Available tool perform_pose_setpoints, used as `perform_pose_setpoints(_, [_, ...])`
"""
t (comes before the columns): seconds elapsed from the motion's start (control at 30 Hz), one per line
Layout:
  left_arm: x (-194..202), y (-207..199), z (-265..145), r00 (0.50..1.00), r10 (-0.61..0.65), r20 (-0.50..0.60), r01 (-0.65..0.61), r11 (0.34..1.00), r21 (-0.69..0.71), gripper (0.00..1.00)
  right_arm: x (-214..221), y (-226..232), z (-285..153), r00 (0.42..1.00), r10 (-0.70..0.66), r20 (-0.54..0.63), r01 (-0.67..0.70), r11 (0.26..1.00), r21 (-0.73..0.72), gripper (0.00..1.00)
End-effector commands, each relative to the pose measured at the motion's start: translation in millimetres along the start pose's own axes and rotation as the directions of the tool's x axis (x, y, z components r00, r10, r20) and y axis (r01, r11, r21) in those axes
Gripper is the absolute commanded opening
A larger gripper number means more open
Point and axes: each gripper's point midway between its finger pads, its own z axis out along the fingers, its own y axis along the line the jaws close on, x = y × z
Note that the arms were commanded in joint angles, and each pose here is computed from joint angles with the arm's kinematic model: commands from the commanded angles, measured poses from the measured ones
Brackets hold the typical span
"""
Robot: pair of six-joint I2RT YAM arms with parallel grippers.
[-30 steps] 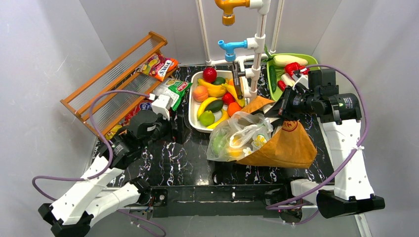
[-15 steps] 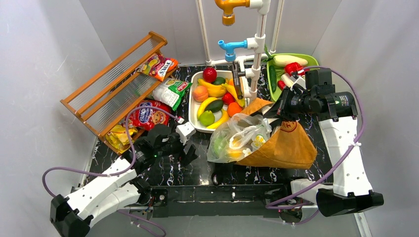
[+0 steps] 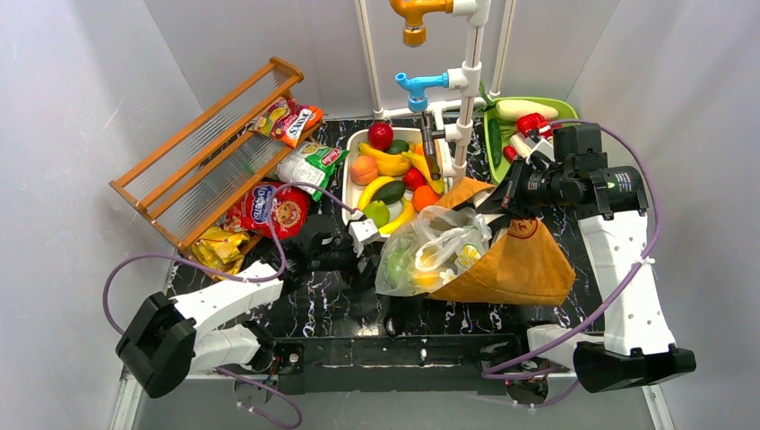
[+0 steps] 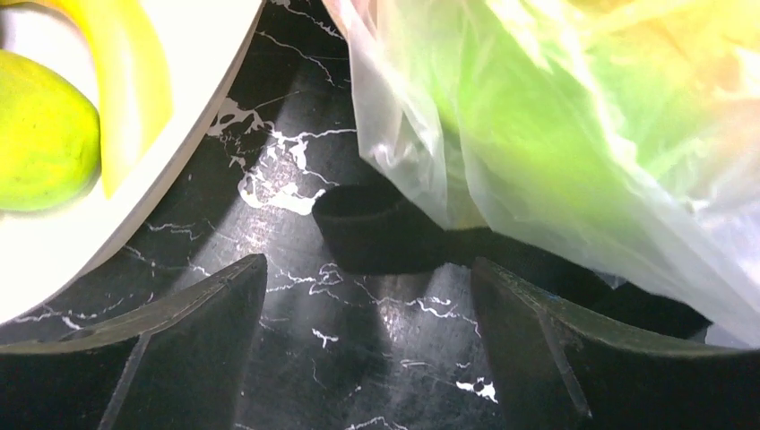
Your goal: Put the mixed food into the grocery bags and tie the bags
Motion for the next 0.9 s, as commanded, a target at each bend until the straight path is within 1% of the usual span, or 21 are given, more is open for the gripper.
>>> perform_pose_setpoints(0.0, [-37, -2, 10, 0.994, 0.041, 0.101, -0.046, 0.998, 0.047, 0.81, -7, 17, -2, 0.999, -0.030, 0.024, 0.032, 0.996, -0.085, 0.01])
perform_pose_setpoints(0.07, [-39, -2, 13, 0.993, 0.033, 0.113, -0.039, 0.998, 0.055, 0.78, -7, 17, -1, 0.999, -0.027, 0.022, 0.029, 0.996, -0.081, 0.01])
perform_pose_setpoints(0.1, [-41, -4, 14, 0.992, 0.031, 0.120, -0.039, 0.997, 0.064, 0.74, -7, 16, -1, 0.999, -0.026, 0.020, 0.027, 0.996, -0.080, 0.01])
perform_pose_setpoints(0.13, [-44, -4, 15, 0.991, 0.034, 0.130, -0.043, 0.997, 0.070, 0.68, -6, 16, -1, 1.000, -0.024, 0.018, 0.025, 0.997, -0.078, 0.01])
perform_pose_setpoints(0.2, [-52, -5, 14, 0.986, 0.044, 0.162, -0.056, 0.996, 0.069, 0.49, -6, 15, 0, 1.000, -0.022, 0.016, 0.023, 0.997, -0.078, 0.01])
perform_pose_setpoints(0.23, [-57, -5, 14, 0.983, 0.043, 0.179, -0.055, 0.997, 0.062, 0.37, -6, 15, 0, 1.000, -0.021, 0.015, 0.022, 0.997, -0.077, 0.01])
perform_pose_setpoints(0.3, [-67, -4, 11, 0.978, 0.051, 0.200, -0.062, 0.997, 0.051, 0.09, -7, 15, 1, 1.000, -0.021, 0.016, 0.022, 0.997, -0.079, 0.01])
perform_pose_setpoints(0.33, [-74, -5, 7, 0.977, 0.054, 0.204, -0.065, 0.997, 0.045, 0.00, -7, 16, 1, 1.000, -0.019, 0.014, 0.020, 0.997, -0.080, 0.01])
perform_pose_setpoints(0.43, [-101, -11, -12, 0.972, 0.058, 0.227, -0.066, 0.997, 0.027, 0.00, -7, 13, 2, 1.000, -0.014, 0.018, 0.015, 0.997, -0.071, 0.01])
perform_pose_setpoints(0.6, [-169, -34, -70, 0.934, 0.049, 0.353, -0.056, 0.998, 0.010, 0.00, -7, -1, -2, 0.999, -0.008, 0.045, 0.008, 1.000, -0.003, 0.01])
perform_pose_setpoints(0.7, [-208, -50, -106, 0.906, 0.067, 0.419, -0.078, 0.997, 0.008, 0.00, -2, -24, -5, 0.999, -0.006, 0.041, 0.001, 0.993, 0.116, 0.01])
perform_pose_setpoints(0.8, [-245, -62, -137, 0.868, 0.100, 0.486, -0.111, 0.994, -0.006, 0.00, 9, -53, -4, 1.000, -0.001, -0.006, 0.002, 0.969, 0.246, 0.01])
perform_pose_setpoints(0.87, [-259, -66, -147, 0.858, 0.111, 0.502, -0.124, 0.992, -0.008, 0.00, 17, -64, -2, 0.999, -0.004, -0.040, 0.015, 0.960, 0.278, 0.01])
